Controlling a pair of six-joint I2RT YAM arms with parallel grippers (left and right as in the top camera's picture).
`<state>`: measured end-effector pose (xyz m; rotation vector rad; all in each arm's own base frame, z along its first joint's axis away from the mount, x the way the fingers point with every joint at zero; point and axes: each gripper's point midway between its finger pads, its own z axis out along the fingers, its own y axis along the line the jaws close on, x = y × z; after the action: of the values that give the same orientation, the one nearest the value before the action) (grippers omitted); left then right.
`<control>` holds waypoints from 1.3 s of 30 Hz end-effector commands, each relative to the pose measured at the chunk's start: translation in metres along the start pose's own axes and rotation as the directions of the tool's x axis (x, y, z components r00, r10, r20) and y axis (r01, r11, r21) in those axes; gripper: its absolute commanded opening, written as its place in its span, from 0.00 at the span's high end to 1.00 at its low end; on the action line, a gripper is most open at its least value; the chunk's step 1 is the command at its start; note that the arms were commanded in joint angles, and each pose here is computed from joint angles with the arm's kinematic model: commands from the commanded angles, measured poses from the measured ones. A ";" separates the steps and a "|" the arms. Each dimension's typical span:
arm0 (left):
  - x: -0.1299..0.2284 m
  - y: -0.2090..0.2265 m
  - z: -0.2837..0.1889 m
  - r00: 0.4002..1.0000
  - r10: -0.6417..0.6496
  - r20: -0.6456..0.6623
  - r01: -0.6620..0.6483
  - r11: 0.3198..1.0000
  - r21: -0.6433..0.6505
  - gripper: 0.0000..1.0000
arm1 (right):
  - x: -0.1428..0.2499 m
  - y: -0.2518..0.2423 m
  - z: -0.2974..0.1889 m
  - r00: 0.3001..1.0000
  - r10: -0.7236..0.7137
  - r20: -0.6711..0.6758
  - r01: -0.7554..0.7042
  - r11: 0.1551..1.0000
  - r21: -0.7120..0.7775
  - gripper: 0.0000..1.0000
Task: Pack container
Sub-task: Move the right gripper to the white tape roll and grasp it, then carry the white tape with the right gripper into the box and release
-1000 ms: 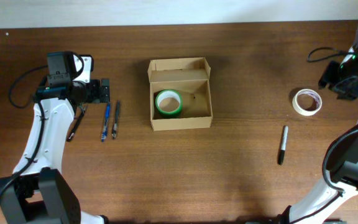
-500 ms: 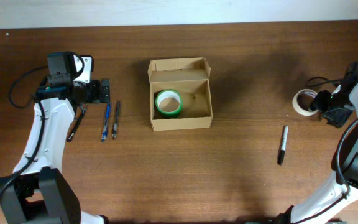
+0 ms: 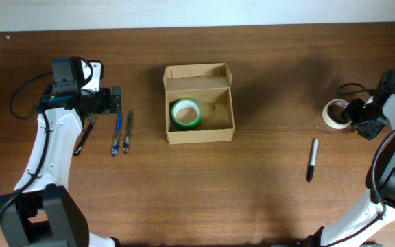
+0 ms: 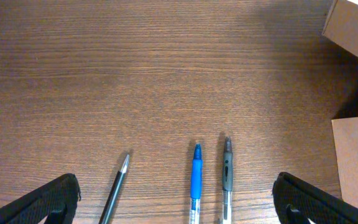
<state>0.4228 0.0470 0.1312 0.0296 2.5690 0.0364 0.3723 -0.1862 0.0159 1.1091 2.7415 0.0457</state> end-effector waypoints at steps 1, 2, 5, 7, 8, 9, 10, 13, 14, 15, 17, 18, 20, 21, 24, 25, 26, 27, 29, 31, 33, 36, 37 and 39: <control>-0.006 0.002 -0.001 1.000 0.018 0.011 -0.018 1.000 -0.003 0.01 | 0.001 -0.001 -0.001 0.999 0.035 0.001 -0.035 0.999 -0.001 0.43; -0.005 0.002 -0.001 1.000 0.018 0.011 -0.018 1.000 -0.003 0.01 | 0.002 -0.001 0.001 0.999 0.036 -0.002 -0.036 0.999 0.001 0.44; -0.005 0.002 -0.001 1.000 0.019 0.011 -0.018 1.000 -0.003 0.01 | 0.007 -0.003 0.009 0.999 0.043 -0.027 -0.043 0.999 0.009 0.44; -0.006 0.002 -0.001 1.000 0.019 0.011 -0.018 1.000 -0.002 0.01 | 0.009 -0.004 0.013 0.997 0.064 -0.040 -0.063 0.998 0.014 0.48; -0.005 0.002 -0.001 1.000 0.018 0.011 -0.018 1.000 -0.003 0.01 | 0.009 -0.004 0.014 0.997 0.064 -0.041 -0.063 0.998 0.015 0.51; -0.005 0.002 -0.001 1.000 0.018 0.011 -0.018 1.000 -0.003 0.01 | 0.009 -0.004 0.014 0.997 0.064 -0.042 -0.064 0.998 0.016 0.53; -0.005 0.002 -0.001 1.000 0.018 0.011 -0.018 1.000 -0.003 0.01 | 0.009 -0.005 0.015 0.997 0.065 -0.041 -0.064 0.998 0.020 0.53; -0.005 0.002 -0.001 1.000 0.018 0.011 -0.018 1.000 -0.002 0.01 | 0.010 -0.009 0.016 0.997 0.065 -0.038 -0.064 0.997 0.043 0.53; -0.005 0.002 -0.001 1.000 0.018 0.011 -0.018 1.000 -0.003 0.01 | 0.010 -0.010 0.016 0.997 0.067 -0.037 -0.066 0.997 0.047 0.53; -0.005 0.002 -0.001 1.000 0.018 0.011 -0.018 1.000 -0.003 0.01 | 0.010 -0.010 0.016 0.997 0.067 -0.038 -0.065 0.997 0.051 0.53; -0.005 0.002 -0.001 1.000 0.018 0.011 -0.018 1.000 -0.003 0.01 | 0.010 -0.010 0.016 0.997 0.067 -0.039 -0.065 0.997 0.052 0.53; -0.005 0.002 -0.001 1.000 0.018 0.011 -0.018 1.000 -0.003 0.01 | 0.010 -0.010 0.016 0.997 0.067 -0.039 -0.065 0.997 0.051 0.60; -0.005 0.002 -0.001 1.000 0.018 0.011 -0.018 1.000 -0.003 0.01 | 0.011 -0.010 0.016 0.997 0.068 -0.041 -0.065 0.997 0.052 0.86; -0.005 0.002 -0.001 1.000 0.018 0.011 -0.018 1.000 -0.003 0.01 | 0.011 -0.011 0.016 0.997 0.068 -0.043 -0.065 0.996 0.053 0.95; -0.005 0.002 -0.001 1.000 0.018 0.011 -0.018 1.000 -0.003 0.01 | 0.015 -0.012 0.015 0.996 0.068 -0.056 -0.065 0.996 0.061 0.96; -0.005 0.002 -0.001 1.000 0.018 0.011 -0.018 1.000 -0.003 0.01 | 0.017 -0.013 0.015 0.996 0.069 -0.064 -0.065 0.996 0.064 0.96; -0.005 0.002 -0.001 1.000 0.019 0.011 -0.018 1.000 -0.003 0.01 | 0.019 -0.013 0.015 0.995 0.069 -0.072 -0.064 0.996 0.066 0.96; -0.005 0.002 -0.001 1.000 0.018 0.011 -0.018 1.000 -0.003 0.01 | 0.021 -0.014 0.013 0.994 0.069 -0.083 -0.063 0.996 0.069 0.96; -0.005 0.002 -0.001 1.000 0.018 0.011 -0.018 1.000 -0.002 0.01 | 0.023 -0.011 0.003 0.993 0.042 -0.110 -0.036 0.998 0.059 0.96; -0.005 0.002 -0.001 1.000 0.018 0.011 -0.018 1.000 -0.003 0.01 | 0.018 0.011 -0.022 0.993 -0.022 -0.115 0.017 0.999 -0.045 0.96; -0.005 0.002 -0.001 1.000 0.018 0.011 -0.018 1.000 -0.003 0.01 | 0.011 0.046 -0.068 0.991 -0.102 -0.088 0.083 0.977 -0.196 0.96; -0.005 0.002 -0.001 1.000 0.018 0.011 -0.018 1.000 -0.003 0.01 | 0.011 0.093 -0.140 0.973 -0.233 0.000 0.219 0.915 -0.338 0.96; -0.005 0.002 -0.001 1.000 0.018 0.011 -0.018 1.000 -0.003 0.01 | 0.025 0.133 -0.206 0.924 -0.366 0.110 0.379 0.844 -0.379 0.96; -0.005 0.002 -0.001 1.000 0.018 0.011 -0.018 1.000 -0.002 0.01 | 0.043 0.163 -0.245 0.868 -0.461 0.186 0.496 0.778 -0.386 0.96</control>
<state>0.4224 0.0469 0.1308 0.0296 2.5713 0.0360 0.3928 -0.1051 0.1554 0.7644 2.8431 0.4075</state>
